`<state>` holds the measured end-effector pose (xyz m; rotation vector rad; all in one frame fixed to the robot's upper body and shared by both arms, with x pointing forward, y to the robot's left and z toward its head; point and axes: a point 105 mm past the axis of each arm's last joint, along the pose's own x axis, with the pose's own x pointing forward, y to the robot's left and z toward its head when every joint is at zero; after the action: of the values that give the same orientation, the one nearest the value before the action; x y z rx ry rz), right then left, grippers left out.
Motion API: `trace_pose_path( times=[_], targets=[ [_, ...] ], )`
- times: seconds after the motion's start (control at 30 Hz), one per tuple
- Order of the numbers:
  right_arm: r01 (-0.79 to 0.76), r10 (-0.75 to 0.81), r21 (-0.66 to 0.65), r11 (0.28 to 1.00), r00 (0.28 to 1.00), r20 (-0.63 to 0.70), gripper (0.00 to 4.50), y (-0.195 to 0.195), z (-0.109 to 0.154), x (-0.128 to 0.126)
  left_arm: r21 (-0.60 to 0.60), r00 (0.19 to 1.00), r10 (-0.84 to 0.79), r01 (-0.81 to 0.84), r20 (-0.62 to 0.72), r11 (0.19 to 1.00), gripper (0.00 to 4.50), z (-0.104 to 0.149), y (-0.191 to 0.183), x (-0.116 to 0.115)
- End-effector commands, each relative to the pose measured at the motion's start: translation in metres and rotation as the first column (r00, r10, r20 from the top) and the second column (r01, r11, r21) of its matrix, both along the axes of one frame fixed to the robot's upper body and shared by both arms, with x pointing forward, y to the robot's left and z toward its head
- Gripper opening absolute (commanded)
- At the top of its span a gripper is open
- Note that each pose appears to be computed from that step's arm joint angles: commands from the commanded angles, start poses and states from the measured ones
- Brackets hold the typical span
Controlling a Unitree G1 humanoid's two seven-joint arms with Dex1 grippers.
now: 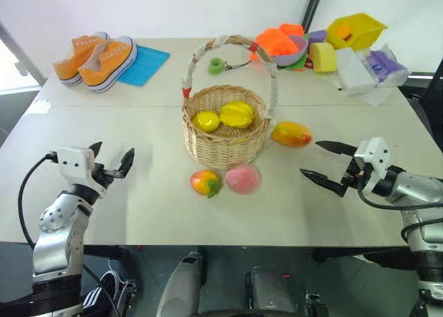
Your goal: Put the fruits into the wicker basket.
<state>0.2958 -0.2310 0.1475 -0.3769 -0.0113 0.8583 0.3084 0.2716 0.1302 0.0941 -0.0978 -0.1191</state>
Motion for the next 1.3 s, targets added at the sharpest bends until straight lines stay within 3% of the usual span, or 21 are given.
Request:
trace_pose_path(
  times=[0.03, 0.47, 0.67, 0.73, 0.83, 1.07, 1.3],
  targets=[
    [0.001, -0.001, -0.003, 1.000, 0.999, 0.046, 4.43, -0.002, 0.011, -0.003, 0.035, 0.998, 0.013, -0.015, 0.058, 0.999, 4.50, 0.013, 0.004, -0.001],
    [0.000, 0.000, -0.003, 1.000, 0.999, 0.050, 4.43, -0.001, 0.010, -0.004, 0.059, 0.996, -0.078, 0.075, 0.038, 0.995, 4.50, 0.010, -0.008, -0.003],
    [-0.010, 0.010, -0.009, 1.000, 0.999, 0.054, 4.43, -0.002, 0.011, -0.006, 0.123, 0.974, -0.216, 0.207, 0.063, 0.971, 4.50, 0.017, -0.024, -0.016],
    [-0.037, 0.038, -0.016, 0.999, 0.998, 0.046, 4.43, 0.001, 0.012, -0.009, 0.150, 0.938, -0.343, 0.333, 0.043, 0.931, 4.50, 0.017, -0.043, -0.024],
    [-0.142, 0.142, -0.032, 0.989, 0.990, 0.000, 4.43, 0.013, 0.013, -0.023, 0.207, 0.830, -0.556, 0.549, -0.025, 0.810, 4.50, 0.013, -0.084, -0.040],
    [-0.164, 0.163, -0.052, 0.985, 0.986, -0.016, 4.43, 0.022, 0.007, -0.030, 0.241, 0.675, -0.728, 0.731, -0.121, 0.638, 4.50, -0.001, -0.129, -0.050],
    [-0.193, 0.191, -0.065, 0.979, 0.981, -0.033, 4.43, 0.029, 0.005, -0.038, 0.308, 0.683, -0.716, 0.719, -0.145, 0.623, 4.50, -0.002, -0.144, -0.024]
  ],
)
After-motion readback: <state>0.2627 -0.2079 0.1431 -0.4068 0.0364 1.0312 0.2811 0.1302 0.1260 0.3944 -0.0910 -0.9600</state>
